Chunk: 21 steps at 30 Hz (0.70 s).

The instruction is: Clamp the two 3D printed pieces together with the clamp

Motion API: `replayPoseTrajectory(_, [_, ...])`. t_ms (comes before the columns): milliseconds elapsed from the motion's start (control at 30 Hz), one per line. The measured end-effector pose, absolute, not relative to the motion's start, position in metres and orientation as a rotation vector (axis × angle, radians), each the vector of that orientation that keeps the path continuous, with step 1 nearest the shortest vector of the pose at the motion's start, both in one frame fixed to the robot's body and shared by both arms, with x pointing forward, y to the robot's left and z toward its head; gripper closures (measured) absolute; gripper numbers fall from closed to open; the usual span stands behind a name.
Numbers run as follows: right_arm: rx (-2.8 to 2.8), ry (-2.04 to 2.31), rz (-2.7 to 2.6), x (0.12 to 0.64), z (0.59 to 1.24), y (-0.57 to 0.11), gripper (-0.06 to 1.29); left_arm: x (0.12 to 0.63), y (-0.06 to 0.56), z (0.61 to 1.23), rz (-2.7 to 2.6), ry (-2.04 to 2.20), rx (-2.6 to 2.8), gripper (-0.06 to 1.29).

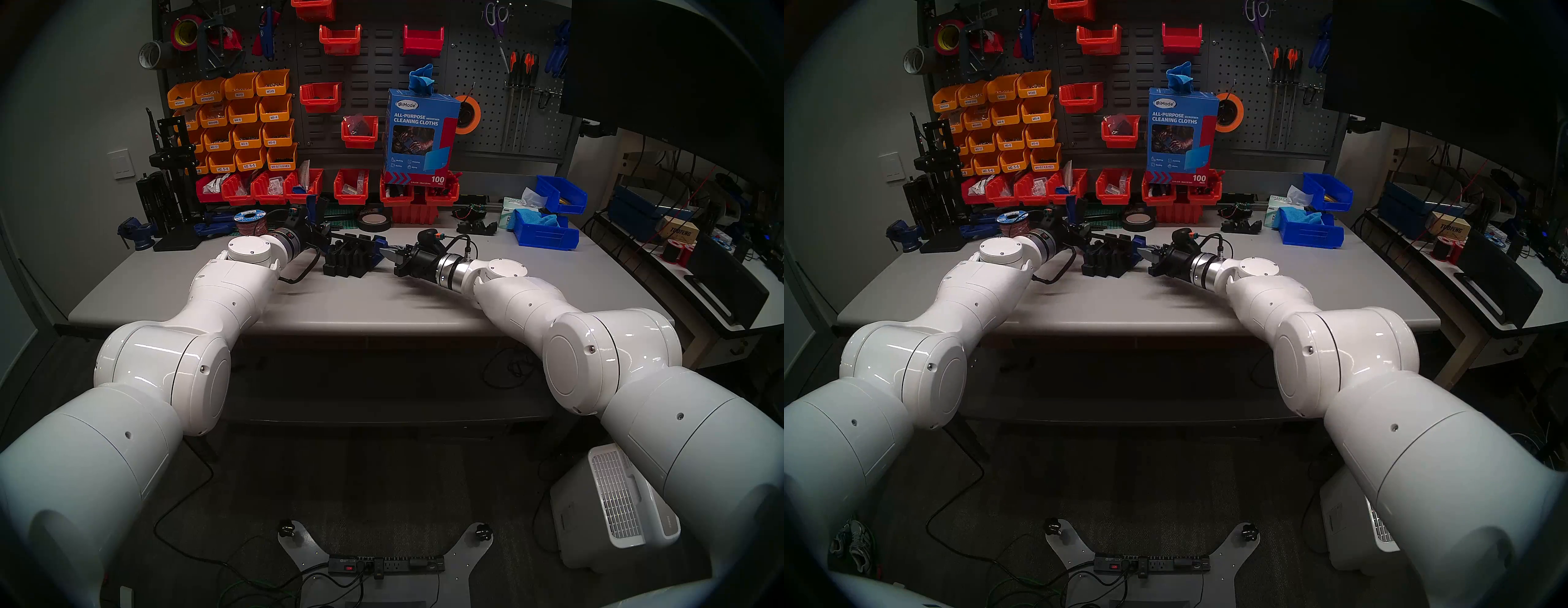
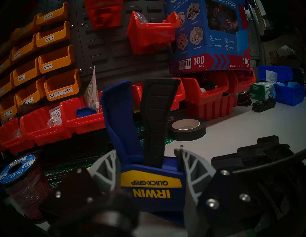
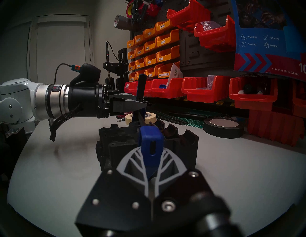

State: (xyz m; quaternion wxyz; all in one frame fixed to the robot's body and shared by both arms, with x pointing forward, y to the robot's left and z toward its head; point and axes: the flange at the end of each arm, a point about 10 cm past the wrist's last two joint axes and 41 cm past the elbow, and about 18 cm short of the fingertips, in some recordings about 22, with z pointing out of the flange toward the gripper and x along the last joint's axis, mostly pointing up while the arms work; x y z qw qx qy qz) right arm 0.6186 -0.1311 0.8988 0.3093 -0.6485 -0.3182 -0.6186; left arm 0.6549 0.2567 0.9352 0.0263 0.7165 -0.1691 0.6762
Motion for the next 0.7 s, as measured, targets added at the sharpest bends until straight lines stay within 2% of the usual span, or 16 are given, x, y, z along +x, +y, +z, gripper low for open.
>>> replayPoseTrajectory(700, [-1.712, -0.842, -1.635, 0.6187, 0.8993, -0.1307, 1.26, 0.6542, 0.2573, 0.9315, 2.099, -0.48, 2.192, 0.73])
